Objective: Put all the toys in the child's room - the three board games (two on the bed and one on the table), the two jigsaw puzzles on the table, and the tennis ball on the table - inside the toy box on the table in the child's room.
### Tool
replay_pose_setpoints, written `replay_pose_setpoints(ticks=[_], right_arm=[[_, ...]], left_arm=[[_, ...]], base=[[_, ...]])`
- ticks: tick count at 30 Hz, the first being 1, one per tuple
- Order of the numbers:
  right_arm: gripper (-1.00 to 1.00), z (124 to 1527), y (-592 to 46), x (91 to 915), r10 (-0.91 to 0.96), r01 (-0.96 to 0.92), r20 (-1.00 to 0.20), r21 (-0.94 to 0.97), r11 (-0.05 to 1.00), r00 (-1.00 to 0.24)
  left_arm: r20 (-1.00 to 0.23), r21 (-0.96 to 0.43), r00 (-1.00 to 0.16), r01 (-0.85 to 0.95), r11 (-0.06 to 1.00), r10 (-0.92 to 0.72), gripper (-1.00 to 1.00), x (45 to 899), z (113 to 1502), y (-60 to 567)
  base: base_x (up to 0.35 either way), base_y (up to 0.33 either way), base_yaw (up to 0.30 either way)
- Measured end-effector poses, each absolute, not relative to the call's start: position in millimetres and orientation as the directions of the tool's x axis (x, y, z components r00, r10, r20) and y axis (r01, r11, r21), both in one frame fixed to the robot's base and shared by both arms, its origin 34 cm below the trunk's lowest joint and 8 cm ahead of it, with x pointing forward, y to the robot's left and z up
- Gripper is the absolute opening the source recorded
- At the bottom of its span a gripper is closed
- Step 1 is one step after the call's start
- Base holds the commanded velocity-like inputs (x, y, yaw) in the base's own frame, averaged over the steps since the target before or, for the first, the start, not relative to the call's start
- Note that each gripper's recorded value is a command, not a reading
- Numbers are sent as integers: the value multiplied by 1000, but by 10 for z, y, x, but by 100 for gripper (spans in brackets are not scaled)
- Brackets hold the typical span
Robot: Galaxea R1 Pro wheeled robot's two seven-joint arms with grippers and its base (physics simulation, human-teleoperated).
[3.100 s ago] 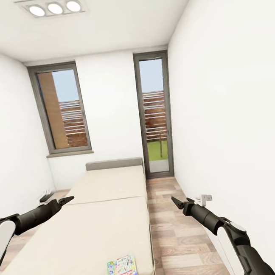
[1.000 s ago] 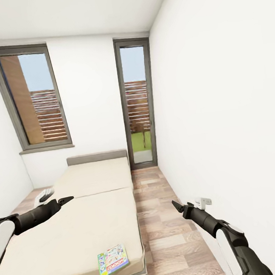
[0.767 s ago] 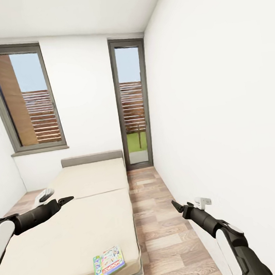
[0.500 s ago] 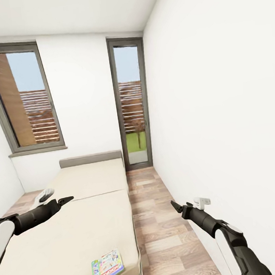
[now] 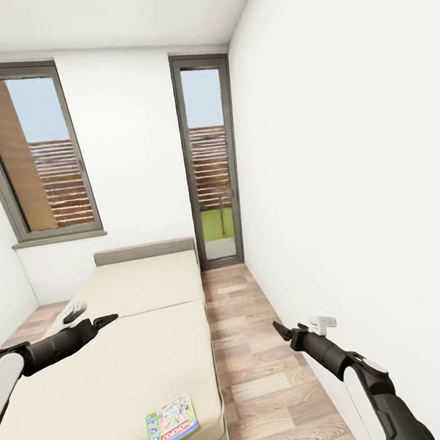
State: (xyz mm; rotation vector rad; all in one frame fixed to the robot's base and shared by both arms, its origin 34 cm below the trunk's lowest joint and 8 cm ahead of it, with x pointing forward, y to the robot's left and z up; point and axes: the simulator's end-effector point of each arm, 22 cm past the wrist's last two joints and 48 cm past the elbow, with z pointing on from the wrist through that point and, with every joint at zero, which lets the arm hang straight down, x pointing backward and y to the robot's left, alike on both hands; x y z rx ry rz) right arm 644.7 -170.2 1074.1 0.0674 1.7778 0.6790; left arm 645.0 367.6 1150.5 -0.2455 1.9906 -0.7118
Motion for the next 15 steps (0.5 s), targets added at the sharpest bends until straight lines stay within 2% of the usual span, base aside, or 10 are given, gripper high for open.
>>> replay_pose_setpoints(ticks=[15], right_arm=[[100, 10741, -1686, 6445, 378, -296, -866, 474, 829, -326]], left_arm=[[-735, -577, -508, 120, 808, -449, 100, 6452, 11504, 3668]], base=[[-13, 0, 0]])
